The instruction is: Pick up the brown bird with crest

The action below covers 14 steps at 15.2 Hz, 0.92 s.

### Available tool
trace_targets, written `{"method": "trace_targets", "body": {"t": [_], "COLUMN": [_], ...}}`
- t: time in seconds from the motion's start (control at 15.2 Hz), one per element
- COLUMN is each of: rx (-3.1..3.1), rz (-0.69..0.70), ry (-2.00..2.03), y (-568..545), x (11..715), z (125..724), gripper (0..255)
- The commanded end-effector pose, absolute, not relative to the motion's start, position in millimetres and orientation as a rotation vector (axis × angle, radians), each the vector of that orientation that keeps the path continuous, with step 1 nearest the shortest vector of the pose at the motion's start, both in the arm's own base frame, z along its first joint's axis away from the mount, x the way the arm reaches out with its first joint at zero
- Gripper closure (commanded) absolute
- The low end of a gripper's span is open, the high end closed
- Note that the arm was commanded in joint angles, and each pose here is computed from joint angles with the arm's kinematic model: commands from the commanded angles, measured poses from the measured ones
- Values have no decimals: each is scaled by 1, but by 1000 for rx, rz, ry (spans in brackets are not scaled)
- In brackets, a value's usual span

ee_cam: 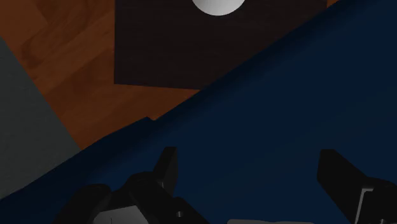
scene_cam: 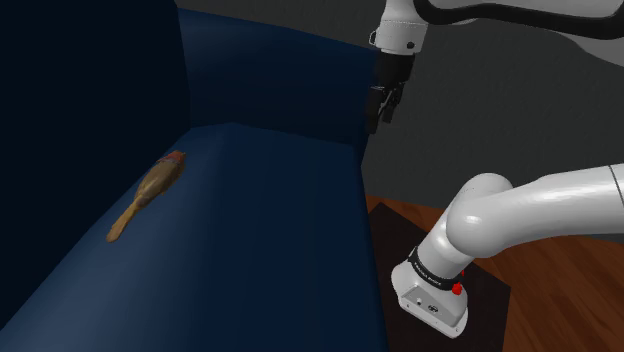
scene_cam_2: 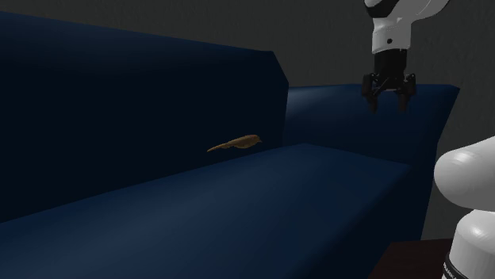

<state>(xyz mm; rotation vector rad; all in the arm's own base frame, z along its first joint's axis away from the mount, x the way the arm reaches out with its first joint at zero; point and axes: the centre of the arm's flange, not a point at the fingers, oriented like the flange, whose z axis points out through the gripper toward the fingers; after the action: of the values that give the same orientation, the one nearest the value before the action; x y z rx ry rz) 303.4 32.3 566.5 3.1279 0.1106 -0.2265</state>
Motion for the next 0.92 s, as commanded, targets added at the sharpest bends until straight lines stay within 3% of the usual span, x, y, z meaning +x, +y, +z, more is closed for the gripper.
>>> {"method": "trace_targets", "body": {"t": [0.0,0.86], "rx": [3128,3189], "rz": [-226,-189], "ry": [111,-307], "y": [32,177], "x": [303,345], "z": [567,522], "gripper": [0,0]}}
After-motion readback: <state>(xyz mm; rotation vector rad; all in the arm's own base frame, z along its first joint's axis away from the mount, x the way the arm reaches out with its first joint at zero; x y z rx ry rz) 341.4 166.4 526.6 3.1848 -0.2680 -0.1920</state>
